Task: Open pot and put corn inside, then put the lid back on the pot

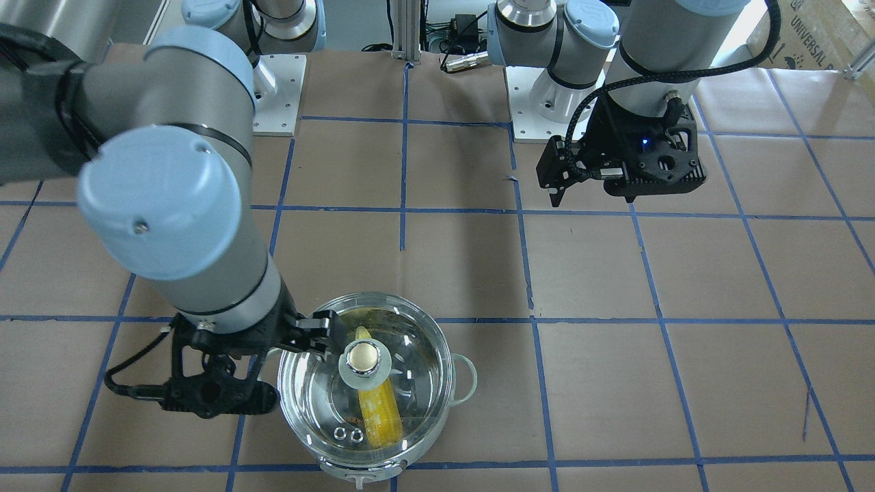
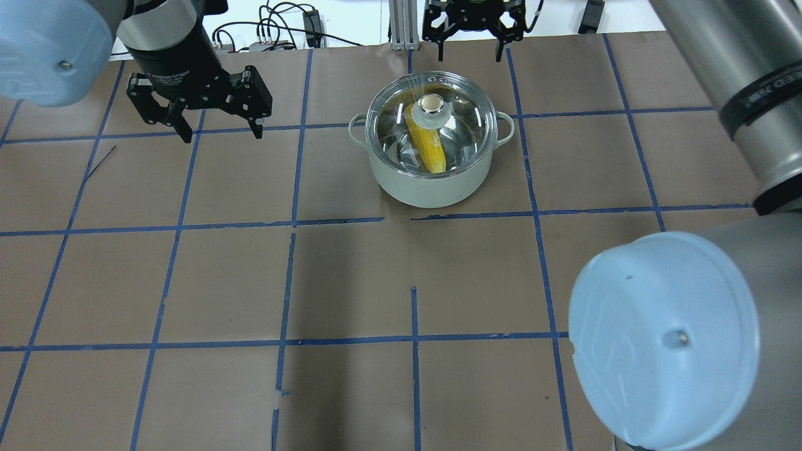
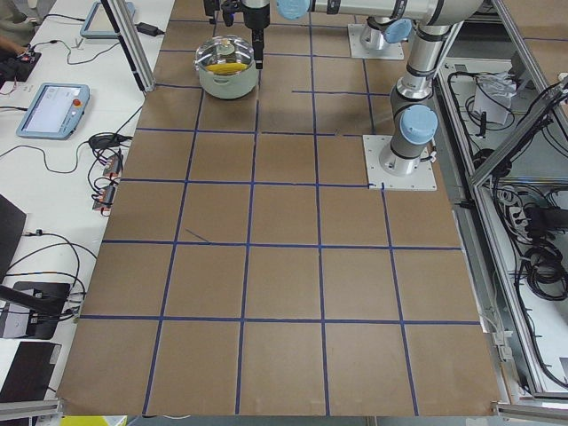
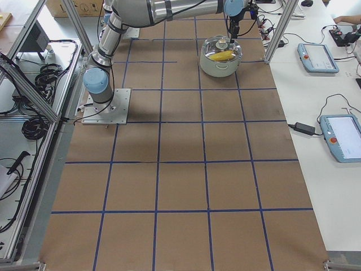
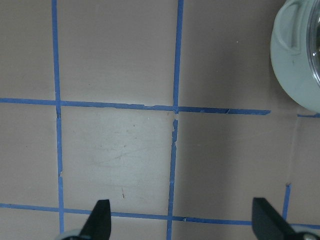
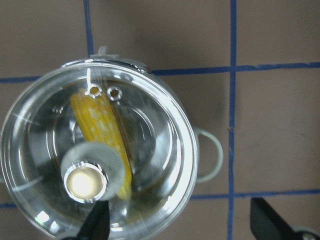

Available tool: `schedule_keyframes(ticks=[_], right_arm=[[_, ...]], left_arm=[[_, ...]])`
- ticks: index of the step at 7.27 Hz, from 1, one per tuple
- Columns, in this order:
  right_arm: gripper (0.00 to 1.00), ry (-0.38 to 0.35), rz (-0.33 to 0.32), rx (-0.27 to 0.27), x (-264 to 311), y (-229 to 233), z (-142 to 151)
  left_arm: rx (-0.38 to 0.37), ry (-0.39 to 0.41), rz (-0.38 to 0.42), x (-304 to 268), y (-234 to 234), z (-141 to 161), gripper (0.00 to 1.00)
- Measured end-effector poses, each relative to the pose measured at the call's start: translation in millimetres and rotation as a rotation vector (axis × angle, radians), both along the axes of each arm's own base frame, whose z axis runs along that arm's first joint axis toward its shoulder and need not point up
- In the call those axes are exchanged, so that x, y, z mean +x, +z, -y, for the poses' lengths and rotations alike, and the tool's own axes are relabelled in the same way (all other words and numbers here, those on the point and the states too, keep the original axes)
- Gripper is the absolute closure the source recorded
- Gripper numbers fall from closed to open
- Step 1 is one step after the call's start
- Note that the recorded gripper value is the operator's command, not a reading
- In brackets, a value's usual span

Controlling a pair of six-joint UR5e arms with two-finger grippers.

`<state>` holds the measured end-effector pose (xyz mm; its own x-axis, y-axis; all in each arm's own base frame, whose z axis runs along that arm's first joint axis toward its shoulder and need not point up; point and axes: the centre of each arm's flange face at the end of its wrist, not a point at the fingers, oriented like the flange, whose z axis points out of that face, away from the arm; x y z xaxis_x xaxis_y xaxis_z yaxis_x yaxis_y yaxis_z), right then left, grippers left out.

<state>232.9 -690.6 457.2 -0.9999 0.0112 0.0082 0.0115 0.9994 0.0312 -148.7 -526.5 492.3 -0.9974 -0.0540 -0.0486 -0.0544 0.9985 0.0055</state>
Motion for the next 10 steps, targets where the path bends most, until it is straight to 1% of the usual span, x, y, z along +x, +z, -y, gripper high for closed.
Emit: schedule_keyframes(ticks=[1,2,3,5,7,10], right_arm=[[0.01,0.033,-0.004,0.041,-24.5,19.7,-14.4],[0.01,0.05,-0.002,0.063,-48.6,36.0,-26.4],[0.01,0.062,0.001,0.068,-66.5,46.6,-33.4],[0.01,0.065,0.002,0.07,-83.6,52.4,-36.4],[0.01,0.073,0.001,0.069,-88.5,56.6,-40.8],[0.01,0.076,-0.027,0.063,-93.5,62.6,-46.8]], left_arm=[[0.0,-0.001,-0.001,-0.3,0.0,-0.3,0.0],[0.002,-0.001,-0.001,-0.4,-0.7,-0.6,0.0],[0.004,-0.002,-0.001,-0.3,-1.7,-0.2,0.0],[0.012,0.0,0.0,1.0,-5.4,0.3,0.0],[0.024,-0.004,0.002,0.8,-12.0,4.4,0.0],[0.049,-0.01,0.004,0.5,-25.0,8.8,0.0]])
